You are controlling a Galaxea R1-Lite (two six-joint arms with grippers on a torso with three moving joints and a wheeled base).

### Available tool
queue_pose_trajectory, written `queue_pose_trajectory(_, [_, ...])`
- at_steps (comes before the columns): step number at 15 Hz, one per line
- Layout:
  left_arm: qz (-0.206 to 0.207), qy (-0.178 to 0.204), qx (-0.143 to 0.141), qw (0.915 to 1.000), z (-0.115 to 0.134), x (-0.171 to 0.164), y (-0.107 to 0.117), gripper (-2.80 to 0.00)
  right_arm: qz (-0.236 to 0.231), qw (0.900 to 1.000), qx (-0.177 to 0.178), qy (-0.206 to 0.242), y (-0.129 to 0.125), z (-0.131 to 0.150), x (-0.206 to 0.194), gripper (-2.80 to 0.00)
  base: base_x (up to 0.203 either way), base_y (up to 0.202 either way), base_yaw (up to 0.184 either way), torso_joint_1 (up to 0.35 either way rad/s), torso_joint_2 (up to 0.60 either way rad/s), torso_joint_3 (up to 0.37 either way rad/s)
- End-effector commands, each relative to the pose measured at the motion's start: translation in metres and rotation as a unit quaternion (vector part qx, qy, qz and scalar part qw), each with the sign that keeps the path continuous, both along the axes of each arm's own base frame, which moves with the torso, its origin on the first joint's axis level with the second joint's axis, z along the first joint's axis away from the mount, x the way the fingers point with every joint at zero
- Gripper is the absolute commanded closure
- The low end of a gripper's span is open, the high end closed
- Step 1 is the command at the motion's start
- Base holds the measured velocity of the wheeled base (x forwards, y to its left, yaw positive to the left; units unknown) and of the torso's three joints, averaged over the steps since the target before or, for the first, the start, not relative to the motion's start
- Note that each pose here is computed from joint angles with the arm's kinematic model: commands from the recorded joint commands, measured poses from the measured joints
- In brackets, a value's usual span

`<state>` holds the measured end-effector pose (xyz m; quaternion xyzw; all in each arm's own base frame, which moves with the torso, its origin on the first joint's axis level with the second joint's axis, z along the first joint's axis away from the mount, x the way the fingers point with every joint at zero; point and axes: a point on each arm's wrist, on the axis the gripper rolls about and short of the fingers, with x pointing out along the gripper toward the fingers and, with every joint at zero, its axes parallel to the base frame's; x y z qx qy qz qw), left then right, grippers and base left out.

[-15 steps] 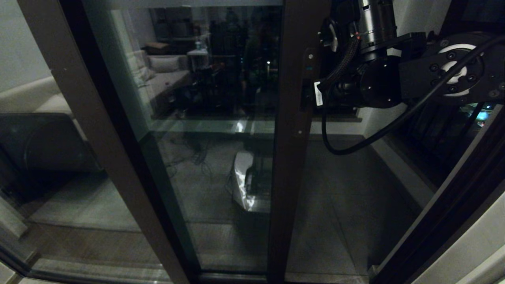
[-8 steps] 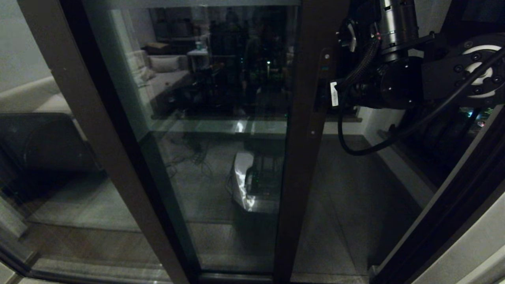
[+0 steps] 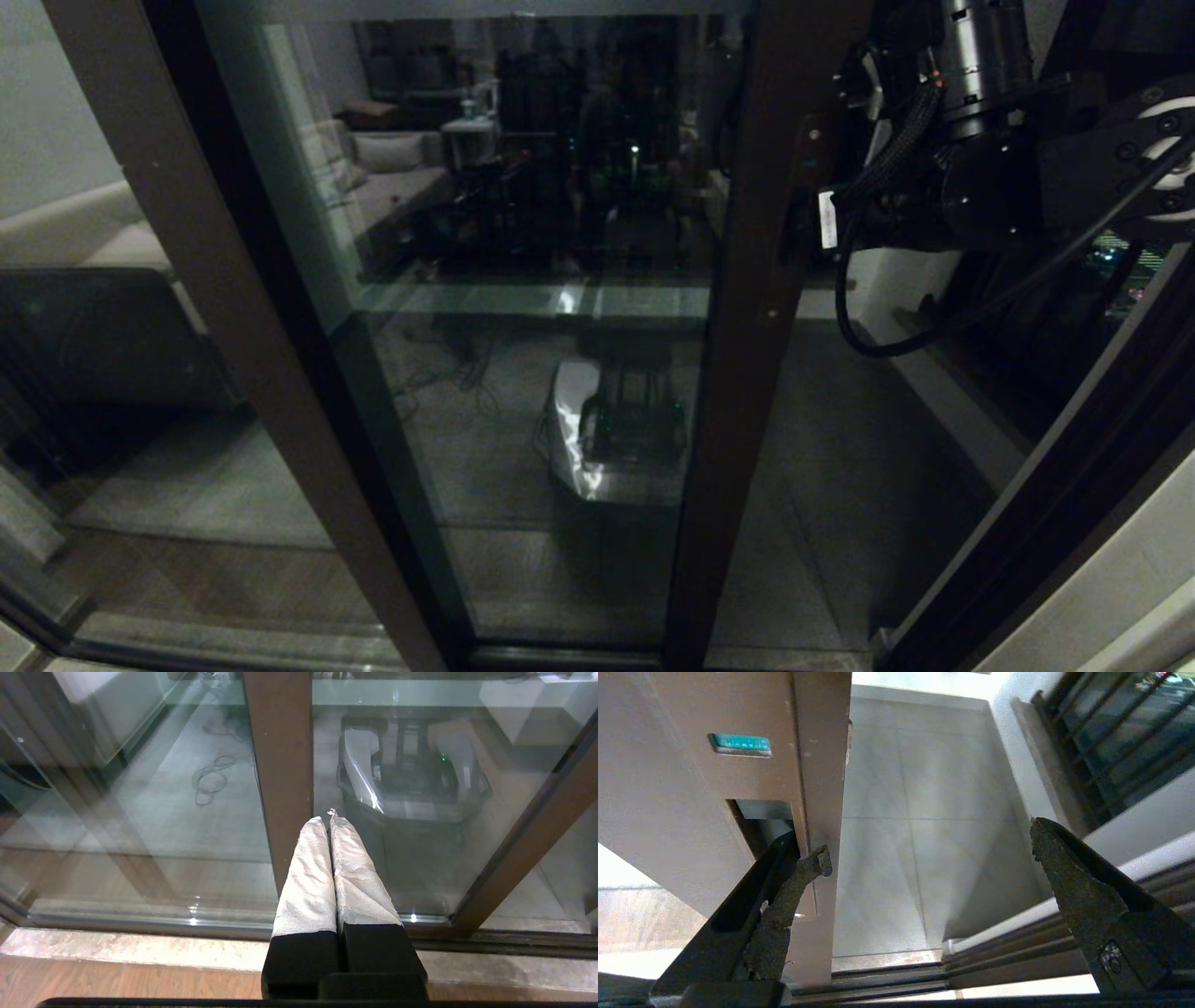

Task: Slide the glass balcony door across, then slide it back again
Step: Close the slid door

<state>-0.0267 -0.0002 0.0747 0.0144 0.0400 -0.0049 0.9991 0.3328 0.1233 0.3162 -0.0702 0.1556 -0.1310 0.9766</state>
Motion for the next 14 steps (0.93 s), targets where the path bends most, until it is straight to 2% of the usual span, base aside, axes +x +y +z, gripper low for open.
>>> queue_pose_trajectory(1, [0.001,0.000,0.000,1.0000,0.000,0.000,0.000,0.00,-0.010,1.000,-0.002,0.003,-0.005,-0.004,0.003,-2.80,0.000,0.000,0.000,0.000,0.00,0.000])
queue_pose_trajectory(14, [0.000,0.000,0.000,1.0000,0.000,0.000,0.000,0.00,-0.054,0.999,-0.003,0.006,-0.044,0.002,-0.014,-2.80,0.000,0.000,0.000,0.000,0.00,0.000])
